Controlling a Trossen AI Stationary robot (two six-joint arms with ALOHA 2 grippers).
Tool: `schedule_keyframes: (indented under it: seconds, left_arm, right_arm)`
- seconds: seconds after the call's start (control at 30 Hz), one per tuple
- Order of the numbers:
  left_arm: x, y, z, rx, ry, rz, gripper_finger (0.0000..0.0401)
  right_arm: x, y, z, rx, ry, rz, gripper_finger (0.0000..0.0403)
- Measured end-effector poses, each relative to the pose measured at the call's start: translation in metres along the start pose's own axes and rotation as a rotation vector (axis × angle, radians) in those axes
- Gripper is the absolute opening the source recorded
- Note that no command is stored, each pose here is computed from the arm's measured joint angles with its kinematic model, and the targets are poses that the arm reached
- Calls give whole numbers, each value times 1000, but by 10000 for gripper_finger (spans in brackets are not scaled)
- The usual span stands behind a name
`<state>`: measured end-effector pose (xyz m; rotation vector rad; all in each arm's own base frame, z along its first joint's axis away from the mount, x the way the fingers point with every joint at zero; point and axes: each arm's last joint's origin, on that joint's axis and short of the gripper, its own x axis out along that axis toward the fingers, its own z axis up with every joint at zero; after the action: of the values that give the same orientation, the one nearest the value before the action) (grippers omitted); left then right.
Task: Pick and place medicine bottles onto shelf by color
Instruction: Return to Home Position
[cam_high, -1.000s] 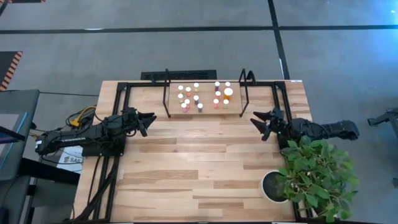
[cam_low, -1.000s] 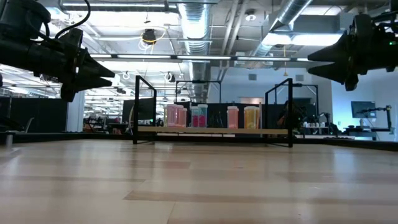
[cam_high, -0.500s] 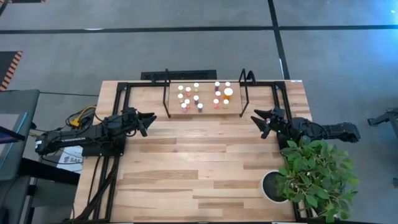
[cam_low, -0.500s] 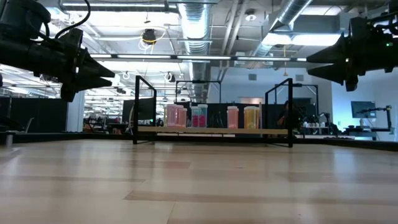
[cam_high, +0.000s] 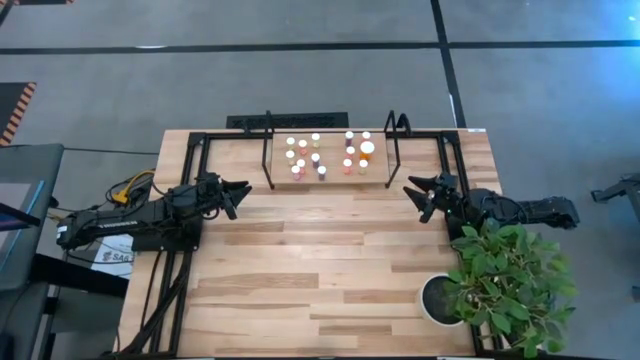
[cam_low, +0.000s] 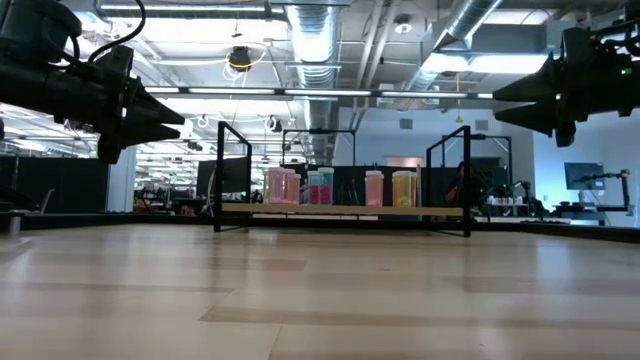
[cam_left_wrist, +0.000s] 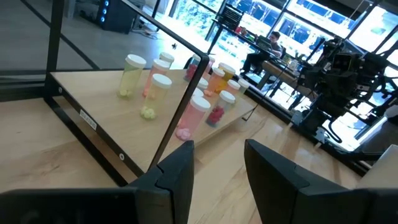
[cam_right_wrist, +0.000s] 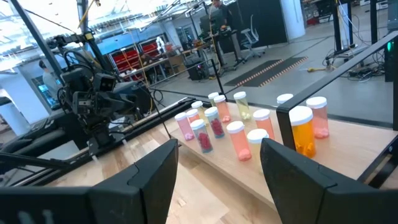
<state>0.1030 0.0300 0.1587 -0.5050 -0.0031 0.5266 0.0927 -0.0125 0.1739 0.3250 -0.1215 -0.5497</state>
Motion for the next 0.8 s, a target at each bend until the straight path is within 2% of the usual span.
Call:
schedule_keyframes:
  seconds: [0.4, 0.6, 0.8]
  left_arm:
    - [0, 0, 0, 22, 0, 0, 128]
    - [0, 1, 1, 320, -14, 30, 128]
    - [-1, 5, 4, 502, -69, 204, 128]
  right_arm:
    - [0, 0, 0, -1, 1, 0, 251]
    - [0, 0, 0, -1, 1, 0, 251]
    - [0, 0, 0, -1, 1, 0, 251]
